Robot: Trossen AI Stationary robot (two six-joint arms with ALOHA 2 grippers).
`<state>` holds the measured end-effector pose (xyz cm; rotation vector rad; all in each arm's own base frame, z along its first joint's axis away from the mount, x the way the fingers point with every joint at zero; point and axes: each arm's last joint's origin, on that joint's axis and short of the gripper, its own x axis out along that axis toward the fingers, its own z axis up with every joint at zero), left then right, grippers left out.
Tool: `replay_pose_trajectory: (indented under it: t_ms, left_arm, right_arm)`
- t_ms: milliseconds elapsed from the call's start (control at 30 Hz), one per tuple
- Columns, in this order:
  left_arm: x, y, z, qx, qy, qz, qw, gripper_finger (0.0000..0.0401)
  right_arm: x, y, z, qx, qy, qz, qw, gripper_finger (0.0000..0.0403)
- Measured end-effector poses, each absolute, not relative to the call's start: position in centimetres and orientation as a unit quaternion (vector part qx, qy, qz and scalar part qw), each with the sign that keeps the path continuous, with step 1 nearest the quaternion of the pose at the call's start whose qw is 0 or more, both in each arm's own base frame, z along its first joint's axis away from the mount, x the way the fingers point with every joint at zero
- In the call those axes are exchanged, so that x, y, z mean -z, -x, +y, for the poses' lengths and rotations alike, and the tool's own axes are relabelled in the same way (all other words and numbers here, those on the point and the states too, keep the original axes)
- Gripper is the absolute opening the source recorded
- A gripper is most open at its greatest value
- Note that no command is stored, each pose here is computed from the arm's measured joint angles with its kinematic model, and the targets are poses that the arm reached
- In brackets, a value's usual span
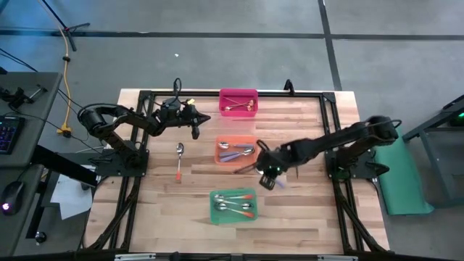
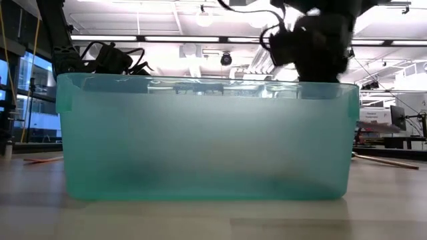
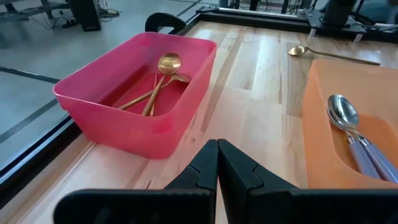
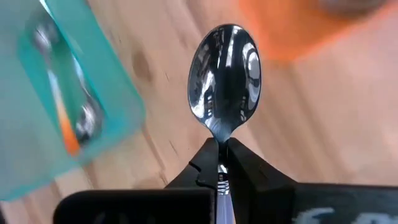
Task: Sort silverware by color (type)
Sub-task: Put the violet spoon into the orange bin
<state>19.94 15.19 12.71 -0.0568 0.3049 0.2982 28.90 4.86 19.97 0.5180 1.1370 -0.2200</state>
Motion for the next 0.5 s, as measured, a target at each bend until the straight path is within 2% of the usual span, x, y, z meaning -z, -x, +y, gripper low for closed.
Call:
replay_pose_trajectory:
  t_ms: [100, 267, 500]
  left_arm:
    - [-12.7, -19.9, 15.2, -0.148, 0.029, 0.151, 0.977, 0.0]
    - [-12.7, -19.9, 15.2, -0.148, 0.029, 0.151, 0.977, 0.0]
    - [-12.7, -19.9, 15.2, -0.148, 0.028, 0.151, 0.977, 0.0]
  right_arm:
    - [-22.2, -29.8, 3.4, 0.095, -0.24, 0.509, 0.821, 0.0]
    - [-25.7, -32.6, 0.6, 0.082, -0.182, 0.48, 0.854, 0.0]
    - [-26.2, -38.1, -3.7, 0.049, -0.08, 0.489, 0.867, 0.0]
